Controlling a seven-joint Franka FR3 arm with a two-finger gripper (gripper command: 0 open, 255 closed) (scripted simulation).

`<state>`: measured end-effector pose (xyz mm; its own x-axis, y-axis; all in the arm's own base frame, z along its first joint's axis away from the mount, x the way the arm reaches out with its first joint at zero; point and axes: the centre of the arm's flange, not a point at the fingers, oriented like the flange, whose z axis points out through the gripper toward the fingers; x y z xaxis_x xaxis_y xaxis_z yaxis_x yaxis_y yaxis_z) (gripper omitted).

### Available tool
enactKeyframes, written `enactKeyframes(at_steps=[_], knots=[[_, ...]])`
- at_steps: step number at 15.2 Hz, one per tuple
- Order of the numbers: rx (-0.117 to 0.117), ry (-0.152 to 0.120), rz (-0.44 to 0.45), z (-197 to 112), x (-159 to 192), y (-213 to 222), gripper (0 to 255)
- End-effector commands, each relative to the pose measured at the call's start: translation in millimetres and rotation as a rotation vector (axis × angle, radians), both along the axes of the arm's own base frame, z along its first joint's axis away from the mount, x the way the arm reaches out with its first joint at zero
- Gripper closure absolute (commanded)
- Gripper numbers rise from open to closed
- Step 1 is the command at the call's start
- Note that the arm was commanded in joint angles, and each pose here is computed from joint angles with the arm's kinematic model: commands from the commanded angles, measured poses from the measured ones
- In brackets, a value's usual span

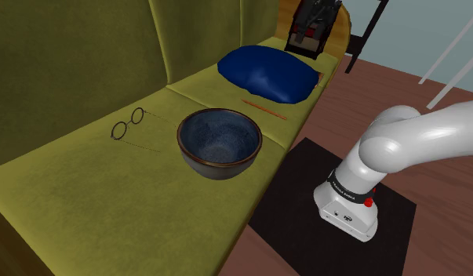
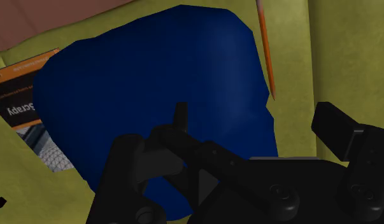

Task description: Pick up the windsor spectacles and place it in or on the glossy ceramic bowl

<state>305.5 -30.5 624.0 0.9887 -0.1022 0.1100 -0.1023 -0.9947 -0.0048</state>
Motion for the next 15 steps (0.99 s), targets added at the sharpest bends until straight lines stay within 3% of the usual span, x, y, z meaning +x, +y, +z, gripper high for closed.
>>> enactKeyframes(at_steps=[1, 15], knots=[[0.0, 0.0, 0.0, 0, 0, 0, 0], [-0.008, 0.017, -0.211, -61, 40, 175, 0]])
